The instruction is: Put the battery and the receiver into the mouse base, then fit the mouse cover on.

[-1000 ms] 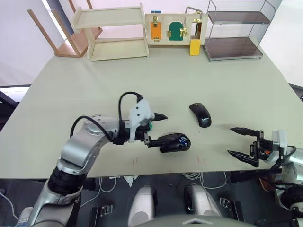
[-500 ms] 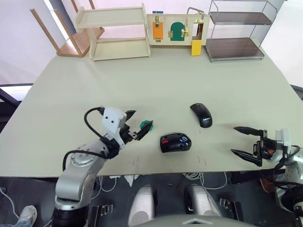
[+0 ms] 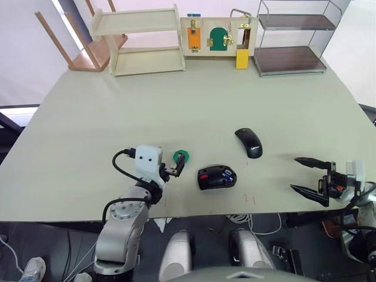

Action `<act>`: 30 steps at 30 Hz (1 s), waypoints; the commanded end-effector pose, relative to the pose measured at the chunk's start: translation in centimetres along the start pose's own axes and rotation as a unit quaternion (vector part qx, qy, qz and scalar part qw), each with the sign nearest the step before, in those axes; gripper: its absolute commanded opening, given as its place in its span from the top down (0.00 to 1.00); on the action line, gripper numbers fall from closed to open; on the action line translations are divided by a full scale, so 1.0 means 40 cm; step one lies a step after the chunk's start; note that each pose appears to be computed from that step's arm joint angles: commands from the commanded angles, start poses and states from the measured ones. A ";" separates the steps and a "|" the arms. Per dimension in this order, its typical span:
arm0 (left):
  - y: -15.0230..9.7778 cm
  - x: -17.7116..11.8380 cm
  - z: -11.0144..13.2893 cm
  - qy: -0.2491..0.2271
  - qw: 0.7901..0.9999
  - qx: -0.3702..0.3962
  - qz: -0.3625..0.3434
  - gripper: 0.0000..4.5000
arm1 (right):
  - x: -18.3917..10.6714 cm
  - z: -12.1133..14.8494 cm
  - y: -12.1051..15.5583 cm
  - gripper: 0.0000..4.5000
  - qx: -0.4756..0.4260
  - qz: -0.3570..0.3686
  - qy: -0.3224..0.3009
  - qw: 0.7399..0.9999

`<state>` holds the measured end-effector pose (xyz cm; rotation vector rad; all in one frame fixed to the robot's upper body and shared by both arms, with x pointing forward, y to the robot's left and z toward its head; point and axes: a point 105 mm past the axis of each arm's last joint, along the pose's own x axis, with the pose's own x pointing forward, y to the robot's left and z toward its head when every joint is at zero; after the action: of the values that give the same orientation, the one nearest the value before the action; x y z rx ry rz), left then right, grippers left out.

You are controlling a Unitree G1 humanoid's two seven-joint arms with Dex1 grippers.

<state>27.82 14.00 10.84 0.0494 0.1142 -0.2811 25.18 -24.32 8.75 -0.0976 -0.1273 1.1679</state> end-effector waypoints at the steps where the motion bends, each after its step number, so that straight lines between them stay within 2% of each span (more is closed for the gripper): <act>1: 0.002 0.000 0.007 -0.002 1.000 0.005 0.013 0.30 | -0.007 0.020 -0.005 0.00 -0.019 0.000 -0.005 1.000; 5: -0.014 -0.001 -0.002 0.005 1.000 -0.013 0.014 0.30 | -0.008 0.020 -0.005 0.00 -0.020 0.002 -0.003 1.000; 8: -0.023 -0.006 -0.003 0.007 1.000 -0.022 0.014 0.48 | -0.008 0.020 -0.001 0.00 -0.019 0.002 -0.003 1.000; 11: -0.022 -0.009 -0.005 0.009 0.999 -0.031 0.016 0.80 | -0.008 0.018 0.000 0.00 -0.018 0.003 -0.004 1.000; 12: -0.022 -0.008 -0.006 0.011 0.999 -0.030 0.016 0.87 | -0.007 0.018 0.000 0.00 -0.017 0.004 -0.004 1.000; 30: -0.014 0.007 -0.022 0.024 0.999 -0.042 0.019 0.87 | -0.009 0.018 0.001 0.00 -0.017 0.003 -0.005 1.000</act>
<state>27.73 13.55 9.39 -0.0140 0.1962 -0.2300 24.95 -24.35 8.66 -0.0939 -0.1292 1.1698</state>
